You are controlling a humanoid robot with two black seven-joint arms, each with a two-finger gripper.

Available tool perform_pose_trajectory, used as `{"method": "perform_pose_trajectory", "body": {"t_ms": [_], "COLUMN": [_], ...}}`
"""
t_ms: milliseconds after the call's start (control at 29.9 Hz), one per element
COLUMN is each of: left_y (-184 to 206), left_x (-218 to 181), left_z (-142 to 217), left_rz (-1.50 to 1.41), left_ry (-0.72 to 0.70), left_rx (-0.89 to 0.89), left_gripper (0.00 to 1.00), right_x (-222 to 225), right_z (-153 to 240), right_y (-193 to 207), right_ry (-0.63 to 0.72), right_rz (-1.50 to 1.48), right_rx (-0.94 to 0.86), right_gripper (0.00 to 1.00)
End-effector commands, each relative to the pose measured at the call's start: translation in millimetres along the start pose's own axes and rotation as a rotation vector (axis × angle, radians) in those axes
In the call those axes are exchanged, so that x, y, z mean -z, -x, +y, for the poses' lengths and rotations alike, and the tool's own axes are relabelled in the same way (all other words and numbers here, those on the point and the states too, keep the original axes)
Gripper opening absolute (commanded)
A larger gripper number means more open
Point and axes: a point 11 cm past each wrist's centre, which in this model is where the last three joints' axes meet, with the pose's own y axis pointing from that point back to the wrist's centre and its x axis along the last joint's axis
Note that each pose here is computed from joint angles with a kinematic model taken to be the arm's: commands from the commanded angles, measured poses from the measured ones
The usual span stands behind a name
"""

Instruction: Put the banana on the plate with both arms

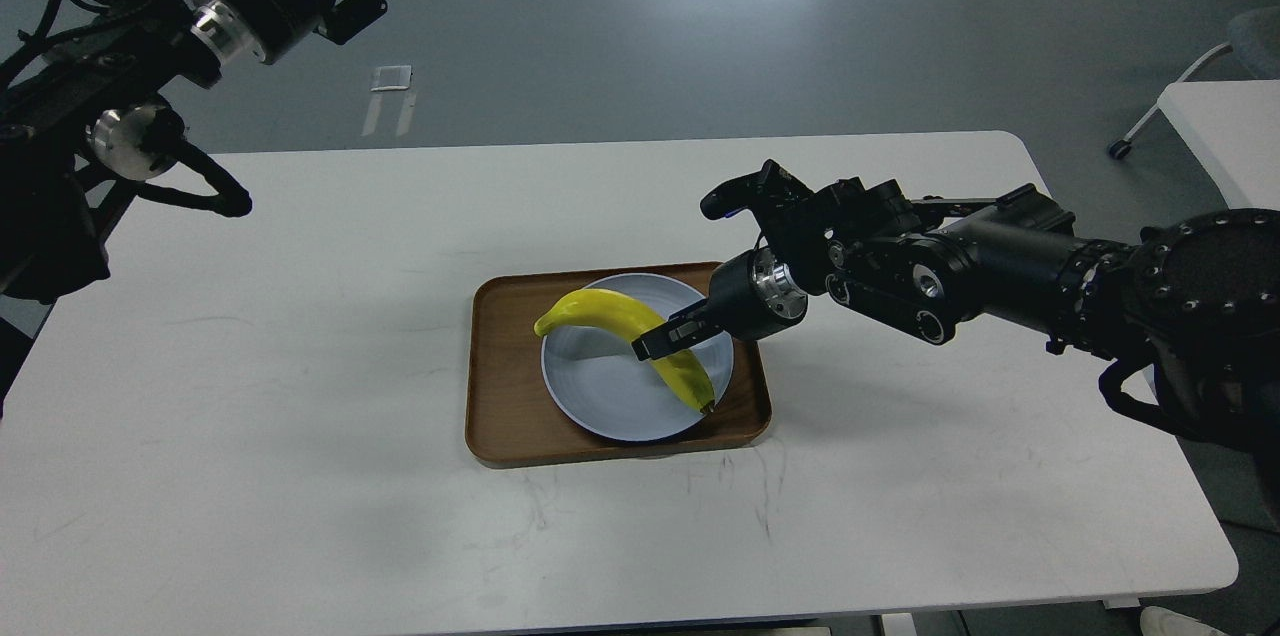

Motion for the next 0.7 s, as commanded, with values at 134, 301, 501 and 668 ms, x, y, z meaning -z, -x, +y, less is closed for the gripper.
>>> {"method": "perform_pose_trajectory", "body": {"t_ms": [134, 301, 501, 668], "left_y": [-2, -1, -2, -4], "left_x": [-1, -1, 0, -1], "left_z": [1, 1, 1, 3], "left_rz": [-0.002, -0.001, -0.002, -0.005], "left_ry": [0.001, 0.002, 0.0, 0.0], "left_rx": [-0.003, -0.002, -0.004, -0.009], "left_gripper": [0.99, 0.99, 0.99, 0.99], "right_x": [1, 2, 1, -15], "right_z": [-2, -3, -1, 28], "right_y": [-4, -4, -5, -27], "right_ry": [0.006, 0.006, 0.006, 0.023], "right_rz": [0.005, 0.008, 0.001, -0.039], "right_rx": [-0.006, -0.006, -0.013, -0.105], "right_gripper": [0.51, 0.67, 0.91, 0.96]}}
